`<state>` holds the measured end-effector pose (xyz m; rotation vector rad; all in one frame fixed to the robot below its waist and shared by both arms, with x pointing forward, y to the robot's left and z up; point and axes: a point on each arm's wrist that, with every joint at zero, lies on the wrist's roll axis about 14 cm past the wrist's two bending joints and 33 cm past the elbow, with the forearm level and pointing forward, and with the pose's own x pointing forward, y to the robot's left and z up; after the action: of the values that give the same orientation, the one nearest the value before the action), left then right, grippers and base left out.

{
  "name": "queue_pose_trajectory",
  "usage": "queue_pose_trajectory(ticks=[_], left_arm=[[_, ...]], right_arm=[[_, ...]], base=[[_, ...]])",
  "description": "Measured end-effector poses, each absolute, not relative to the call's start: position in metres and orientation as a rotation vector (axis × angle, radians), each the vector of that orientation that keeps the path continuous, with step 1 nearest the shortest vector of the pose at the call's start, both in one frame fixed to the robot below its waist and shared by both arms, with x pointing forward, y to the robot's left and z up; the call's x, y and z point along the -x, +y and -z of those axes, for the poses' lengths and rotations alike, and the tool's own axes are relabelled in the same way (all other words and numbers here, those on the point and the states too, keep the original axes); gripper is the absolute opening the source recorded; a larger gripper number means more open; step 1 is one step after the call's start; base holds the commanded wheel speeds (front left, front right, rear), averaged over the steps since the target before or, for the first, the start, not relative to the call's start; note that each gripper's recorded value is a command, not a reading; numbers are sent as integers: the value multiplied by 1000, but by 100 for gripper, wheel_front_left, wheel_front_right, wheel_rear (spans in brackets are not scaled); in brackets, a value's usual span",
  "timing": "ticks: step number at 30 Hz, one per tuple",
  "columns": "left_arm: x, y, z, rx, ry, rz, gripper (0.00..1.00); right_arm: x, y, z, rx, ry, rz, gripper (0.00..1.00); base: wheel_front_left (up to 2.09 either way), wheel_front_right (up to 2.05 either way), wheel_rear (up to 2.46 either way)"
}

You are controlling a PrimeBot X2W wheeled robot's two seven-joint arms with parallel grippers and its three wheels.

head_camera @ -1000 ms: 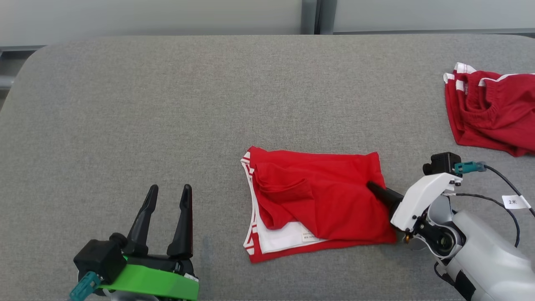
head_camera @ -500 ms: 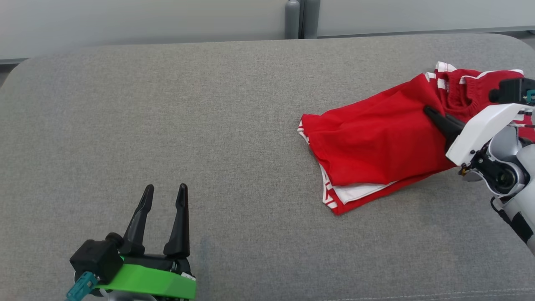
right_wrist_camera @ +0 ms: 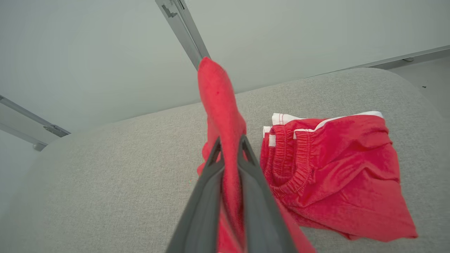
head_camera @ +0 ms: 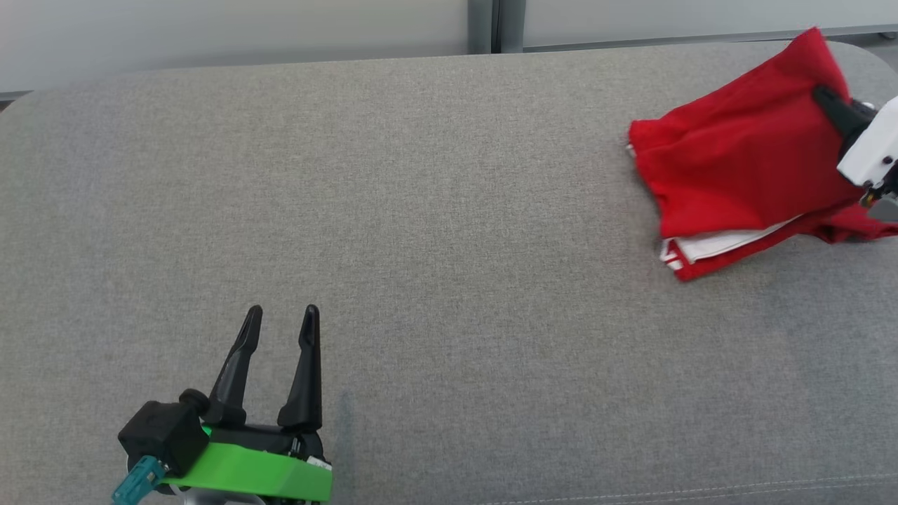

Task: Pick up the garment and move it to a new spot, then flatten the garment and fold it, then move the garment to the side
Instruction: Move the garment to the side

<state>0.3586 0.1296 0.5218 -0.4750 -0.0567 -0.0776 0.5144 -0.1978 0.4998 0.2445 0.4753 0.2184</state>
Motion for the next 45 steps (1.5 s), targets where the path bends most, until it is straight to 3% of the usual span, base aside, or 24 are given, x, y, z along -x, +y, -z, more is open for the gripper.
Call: queue_pose_trajectory(ticks=[12, 21, 32, 45], left_arm=[[-363, 130, -514, 470, -32, 71, 100], [-371, 135, -514, 452, -37, 64, 100], [-385, 139, -502, 404, 4, 69, 100], [-403, 142, -485, 342, 53, 83, 100]], right_arm=[[-545, -220, -526, -170, 472, -149, 0], [-559, -253, -519, 6, 530, -68, 0], [-564, -313, -479, 167, 645, 96, 0], [-573, -335, -422, 264, 717, 159, 0]], base=[[0, 0, 0], [0, 0, 0], [0, 0, 0], [0, 0, 0]])
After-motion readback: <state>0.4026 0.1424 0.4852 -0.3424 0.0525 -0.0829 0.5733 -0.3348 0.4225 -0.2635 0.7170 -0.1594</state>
